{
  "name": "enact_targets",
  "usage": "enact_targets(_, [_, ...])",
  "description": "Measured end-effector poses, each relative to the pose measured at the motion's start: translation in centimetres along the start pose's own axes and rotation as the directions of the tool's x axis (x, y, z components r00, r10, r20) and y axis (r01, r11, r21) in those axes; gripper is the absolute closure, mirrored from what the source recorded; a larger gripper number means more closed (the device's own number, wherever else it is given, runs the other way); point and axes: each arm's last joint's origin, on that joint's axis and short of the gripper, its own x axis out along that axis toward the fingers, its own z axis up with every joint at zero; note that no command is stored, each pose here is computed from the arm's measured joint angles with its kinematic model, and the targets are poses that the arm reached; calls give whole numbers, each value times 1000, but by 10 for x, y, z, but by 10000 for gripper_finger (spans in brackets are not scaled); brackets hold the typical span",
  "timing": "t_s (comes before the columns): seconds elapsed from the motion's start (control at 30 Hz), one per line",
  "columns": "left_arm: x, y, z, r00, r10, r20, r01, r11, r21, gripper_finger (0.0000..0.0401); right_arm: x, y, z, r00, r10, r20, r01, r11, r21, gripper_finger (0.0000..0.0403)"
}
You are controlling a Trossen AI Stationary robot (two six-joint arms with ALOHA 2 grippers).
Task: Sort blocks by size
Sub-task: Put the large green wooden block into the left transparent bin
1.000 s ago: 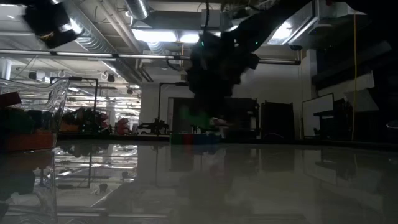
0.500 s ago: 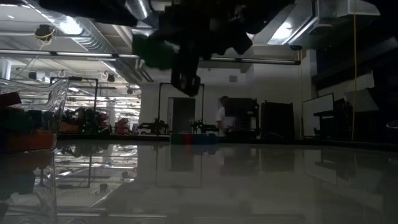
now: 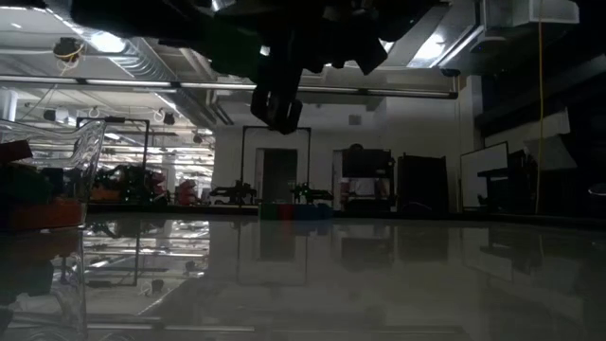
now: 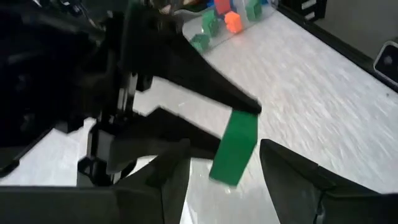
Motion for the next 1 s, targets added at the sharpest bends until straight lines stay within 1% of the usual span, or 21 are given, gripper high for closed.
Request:
enact_targets(0.13, [1,3,2,1000,12,24,-12,1000,-6,246,0,0,0,1000,-1,2,1,1000,0,264])
enact_targets(0.2, [2,5,1,1000,4,18,-4,1000,-8,267,0,0,1,1000,-1,7,1,1000,-4,262])
enact_targets(0.33, [4,9,-1,999,-43,11,43,999,-12,314,0,1,2,1000,10,19,-9,1000,-17,261])
enact_targets(0.47, [4,10,-1,999,-50,12,50,999,15,360,0,2,3,1000,21,23,-20,1000,-23,261])
enact_targets(0.6, [1,9,-1,999,-51,9,51,999,18,360,0,2,4,999,16,29,-15,1000,-28,261])
enact_targets(0.7, [-6,11,1,998,-64,9,64,998,-9,360,0,2,5,999,14,43,-12,999,-39,261])
enact_targets(0.83, [-22,16,1,996,-84,-7,83,991,-105,360,-2,3,9,996,-18,83,22,998,-52,261])
enact_targets(1.0, [-47,20,0,992,-119,-29,111,973,-200,358,-3,1,8,994,-55,94,59,997,-42,261])
